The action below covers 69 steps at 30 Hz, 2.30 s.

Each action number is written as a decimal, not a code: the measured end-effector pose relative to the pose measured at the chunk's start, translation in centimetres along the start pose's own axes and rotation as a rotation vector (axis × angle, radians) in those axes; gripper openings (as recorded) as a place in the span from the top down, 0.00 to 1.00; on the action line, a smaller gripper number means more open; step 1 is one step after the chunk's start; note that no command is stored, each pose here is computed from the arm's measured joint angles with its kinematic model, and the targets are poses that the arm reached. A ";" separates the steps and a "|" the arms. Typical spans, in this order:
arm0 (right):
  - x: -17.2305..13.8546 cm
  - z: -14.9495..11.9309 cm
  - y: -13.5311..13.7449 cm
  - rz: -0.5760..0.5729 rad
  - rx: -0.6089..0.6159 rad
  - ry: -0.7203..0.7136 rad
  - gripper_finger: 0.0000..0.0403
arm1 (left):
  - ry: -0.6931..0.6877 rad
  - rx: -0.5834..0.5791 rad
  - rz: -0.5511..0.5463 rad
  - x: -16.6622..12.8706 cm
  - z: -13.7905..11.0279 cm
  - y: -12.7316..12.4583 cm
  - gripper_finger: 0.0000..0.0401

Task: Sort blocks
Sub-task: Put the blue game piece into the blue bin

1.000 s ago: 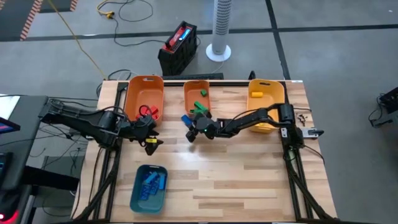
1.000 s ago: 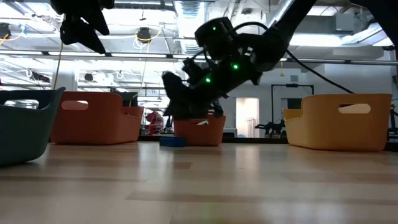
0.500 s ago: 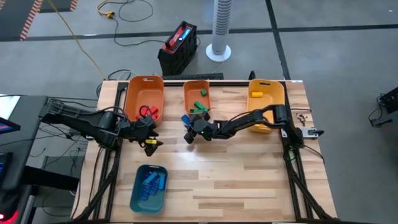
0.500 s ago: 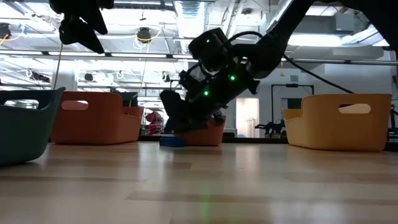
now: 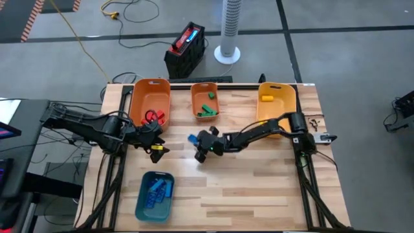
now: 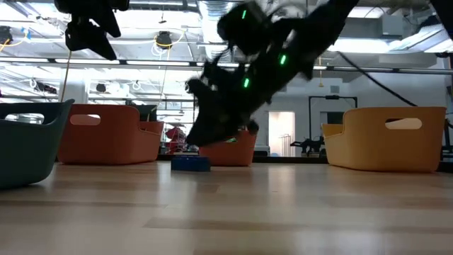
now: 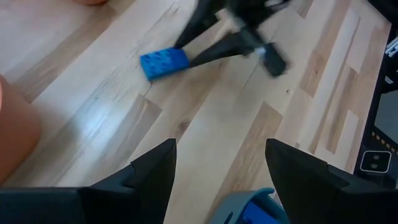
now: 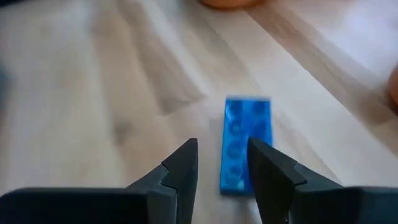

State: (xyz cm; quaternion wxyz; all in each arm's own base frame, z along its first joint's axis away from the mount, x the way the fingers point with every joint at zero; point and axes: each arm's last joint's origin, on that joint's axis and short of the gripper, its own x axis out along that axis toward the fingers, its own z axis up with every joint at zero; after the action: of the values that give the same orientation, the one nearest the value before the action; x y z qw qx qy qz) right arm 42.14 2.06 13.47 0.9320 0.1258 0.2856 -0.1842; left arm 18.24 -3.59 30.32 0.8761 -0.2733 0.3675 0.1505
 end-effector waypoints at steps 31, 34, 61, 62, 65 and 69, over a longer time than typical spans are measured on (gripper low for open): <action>1.6 -1.3 -0.6 0.111 -0.122 0.079 0.21 | -0.004 -0.021 -0.003 0.0 0.0 0.0 0.40; 1.7 -2.2 0.5 0.128 -0.147 0.095 0.22 | -0.003 -0.030 -0.003 0.0 0.0 0.0 0.40; 1.0 -2.3 0.4 0.092 -0.219 0.151 0.72 | 0.019 -0.021 -0.023 0.0 0.0 -0.1 0.40; 1.0 -2.1 0.4 0.093 -0.220 0.155 0.71 | 0.019 -0.023 -0.023 0.0 0.0 -0.1 0.40; 0.7 -1.2 0.6 0.092 -0.243 0.169 0.68 | 0.022 -0.024 -0.026 0.0 -0.1 -0.1 0.40; -0.2 1.4 1.2 0.101 -0.312 0.139 0.67 | 0.040 -0.018 -0.042 0.0 -0.1 -0.1 0.40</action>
State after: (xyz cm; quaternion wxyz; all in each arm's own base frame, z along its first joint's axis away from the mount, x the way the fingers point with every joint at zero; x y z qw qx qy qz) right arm 43.19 2.66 14.86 0.9263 0.0065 0.3679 -0.0814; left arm 18.25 -3.76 30.31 0.8692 -0.2919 0.3775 0.1299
